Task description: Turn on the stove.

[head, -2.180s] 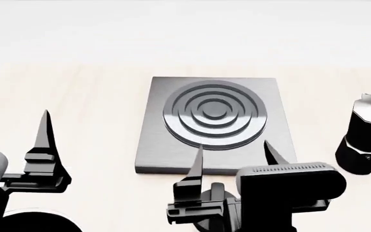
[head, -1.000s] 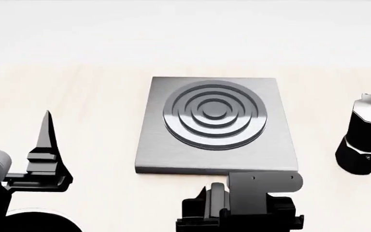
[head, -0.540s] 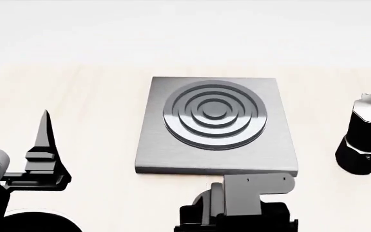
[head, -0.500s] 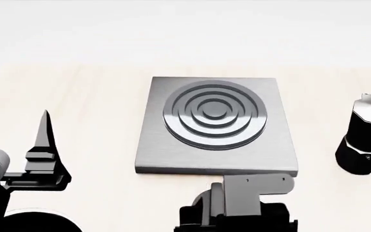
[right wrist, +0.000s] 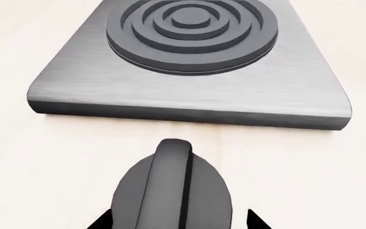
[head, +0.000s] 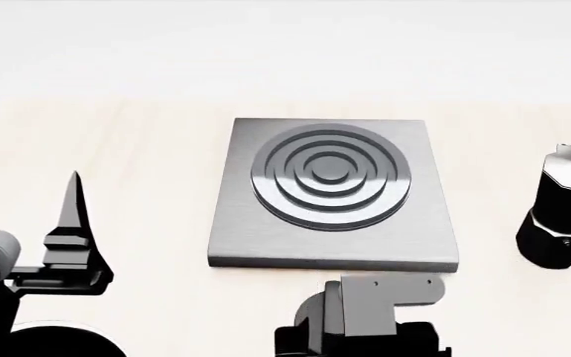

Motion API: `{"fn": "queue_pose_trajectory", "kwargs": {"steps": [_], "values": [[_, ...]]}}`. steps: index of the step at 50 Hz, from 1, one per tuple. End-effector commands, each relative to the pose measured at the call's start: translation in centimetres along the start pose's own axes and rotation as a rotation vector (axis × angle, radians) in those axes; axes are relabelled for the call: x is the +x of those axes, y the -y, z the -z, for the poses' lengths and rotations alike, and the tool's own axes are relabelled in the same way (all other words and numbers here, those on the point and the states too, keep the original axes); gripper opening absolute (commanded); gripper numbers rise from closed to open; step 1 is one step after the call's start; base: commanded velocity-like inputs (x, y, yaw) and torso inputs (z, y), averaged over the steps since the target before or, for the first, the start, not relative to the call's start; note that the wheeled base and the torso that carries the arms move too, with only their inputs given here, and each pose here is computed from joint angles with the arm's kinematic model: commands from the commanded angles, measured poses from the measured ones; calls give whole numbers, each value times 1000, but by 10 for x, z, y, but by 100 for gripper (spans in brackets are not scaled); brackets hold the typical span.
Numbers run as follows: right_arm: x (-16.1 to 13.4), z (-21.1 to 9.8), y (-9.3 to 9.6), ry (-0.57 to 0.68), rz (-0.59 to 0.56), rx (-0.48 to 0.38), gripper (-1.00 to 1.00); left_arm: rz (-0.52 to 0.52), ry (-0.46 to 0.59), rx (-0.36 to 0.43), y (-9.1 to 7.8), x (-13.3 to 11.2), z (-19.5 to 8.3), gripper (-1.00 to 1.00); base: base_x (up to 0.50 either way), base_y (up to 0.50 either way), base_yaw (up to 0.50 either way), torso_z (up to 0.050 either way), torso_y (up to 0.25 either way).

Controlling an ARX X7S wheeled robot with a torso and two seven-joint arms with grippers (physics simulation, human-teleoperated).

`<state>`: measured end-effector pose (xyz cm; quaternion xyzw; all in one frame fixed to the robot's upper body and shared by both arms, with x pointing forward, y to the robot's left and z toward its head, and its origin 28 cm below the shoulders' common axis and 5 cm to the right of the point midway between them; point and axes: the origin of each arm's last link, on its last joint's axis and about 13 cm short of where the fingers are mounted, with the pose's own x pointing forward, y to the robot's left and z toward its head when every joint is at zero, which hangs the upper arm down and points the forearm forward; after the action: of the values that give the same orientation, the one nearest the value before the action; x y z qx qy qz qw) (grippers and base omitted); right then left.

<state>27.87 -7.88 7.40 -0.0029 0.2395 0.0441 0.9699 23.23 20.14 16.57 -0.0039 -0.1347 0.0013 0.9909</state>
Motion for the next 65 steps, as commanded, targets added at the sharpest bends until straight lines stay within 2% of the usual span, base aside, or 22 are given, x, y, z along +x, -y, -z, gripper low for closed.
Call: {"fn": "queue_pose_trajectory", "kwargs": {"steps": [1, 31, 65], "values": [[6, 4, 0, -17, 3, -1, 100, 4, -2, 2, 1, 0, 0, 100, 0, 0, 0, 0, 0], [18, 13, 0, -77, 1, -10, 100, 2, -8, -1, 1, 1, 1, 100, 0, 0, 0, 0, 0], [9, 10, 24, -29, 183, -8, 100, -4, -8, -4, -1, 1, 2, 100, 0, 0, 0, 0, 0]]}}
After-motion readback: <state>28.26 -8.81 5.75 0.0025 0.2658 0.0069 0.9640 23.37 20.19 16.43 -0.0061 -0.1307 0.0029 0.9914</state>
